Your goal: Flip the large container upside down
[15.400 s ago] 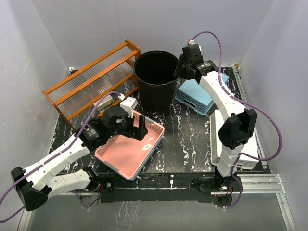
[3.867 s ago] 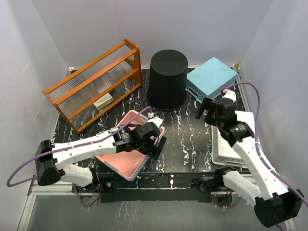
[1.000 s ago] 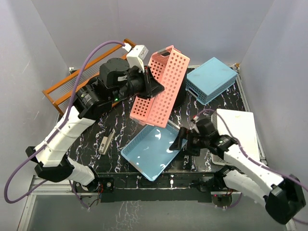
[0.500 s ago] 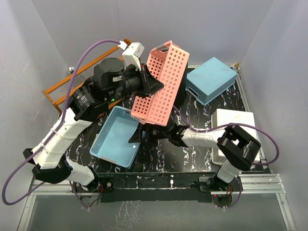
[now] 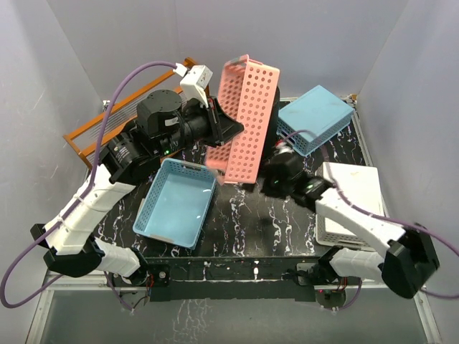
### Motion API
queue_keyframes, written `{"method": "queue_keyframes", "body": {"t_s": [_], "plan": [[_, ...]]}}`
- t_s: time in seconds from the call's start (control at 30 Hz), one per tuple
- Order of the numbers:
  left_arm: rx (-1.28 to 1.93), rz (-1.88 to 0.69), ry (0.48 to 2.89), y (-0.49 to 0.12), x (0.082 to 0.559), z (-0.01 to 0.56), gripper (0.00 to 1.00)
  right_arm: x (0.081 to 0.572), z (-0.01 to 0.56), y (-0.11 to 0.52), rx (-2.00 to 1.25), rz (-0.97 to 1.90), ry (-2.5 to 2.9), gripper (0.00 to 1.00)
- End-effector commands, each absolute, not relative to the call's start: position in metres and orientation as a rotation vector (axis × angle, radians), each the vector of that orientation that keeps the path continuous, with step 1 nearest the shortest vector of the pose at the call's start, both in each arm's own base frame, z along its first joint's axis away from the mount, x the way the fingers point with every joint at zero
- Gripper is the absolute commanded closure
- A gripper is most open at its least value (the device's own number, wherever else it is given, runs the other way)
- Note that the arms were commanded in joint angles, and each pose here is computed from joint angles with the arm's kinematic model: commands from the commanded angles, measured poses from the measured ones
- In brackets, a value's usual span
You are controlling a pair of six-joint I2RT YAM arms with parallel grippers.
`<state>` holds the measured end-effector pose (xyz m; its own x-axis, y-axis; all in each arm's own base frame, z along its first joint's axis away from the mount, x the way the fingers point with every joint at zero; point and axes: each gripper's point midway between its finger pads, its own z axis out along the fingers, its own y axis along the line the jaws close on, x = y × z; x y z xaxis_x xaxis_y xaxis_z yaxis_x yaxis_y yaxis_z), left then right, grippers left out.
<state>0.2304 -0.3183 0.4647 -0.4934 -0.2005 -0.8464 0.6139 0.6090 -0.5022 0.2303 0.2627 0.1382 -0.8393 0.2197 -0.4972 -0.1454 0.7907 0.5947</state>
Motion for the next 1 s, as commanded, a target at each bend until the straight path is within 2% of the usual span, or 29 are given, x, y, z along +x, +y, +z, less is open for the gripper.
{"method": "queue_keyframes", "body": {"t_s": [0.0, 0.1, 0.3, 0.57, 0.8, 0.97], "plan": [[0.323, -1.009, 1.832, -0.304, 0.226, 0.466, 1.00, 0.270, 0.163, 0.113, 0.231, 0.218, 2.372, 0.02], [0.298, -1.021, 1.800, -0.302, 0.231, 0.470, 1.00, 0.275, 0.175, 0.070, 0.271, 0.030, 2.369, 0.02], [0.302, -1.093, 1.821, -0.318, 0.233, 0.461, 1.00, 0.285, 0.193, 0.039, 0.338, -0.168, 2.310, 0.02], [0.350, -1.399, 1.955, -0.367, 0.212, 0.403, 1.00, 0.311, 0.295, -0.014, 0.493, -0.228, 2.054, 0.02], [0.296, -1.683, 2.004, -0.399, 0.201, 0.365, 1.00, 0.314, 0.366, -0.028, 0.613, -0.114, 1.900, 0.02], [0.269, -1.846, 1.977, -0.415, 0.191, 0.361, 1.00, 0.308, 0.401, -0.023, 0.597, -0.048, 1.828, 0.02]]}}
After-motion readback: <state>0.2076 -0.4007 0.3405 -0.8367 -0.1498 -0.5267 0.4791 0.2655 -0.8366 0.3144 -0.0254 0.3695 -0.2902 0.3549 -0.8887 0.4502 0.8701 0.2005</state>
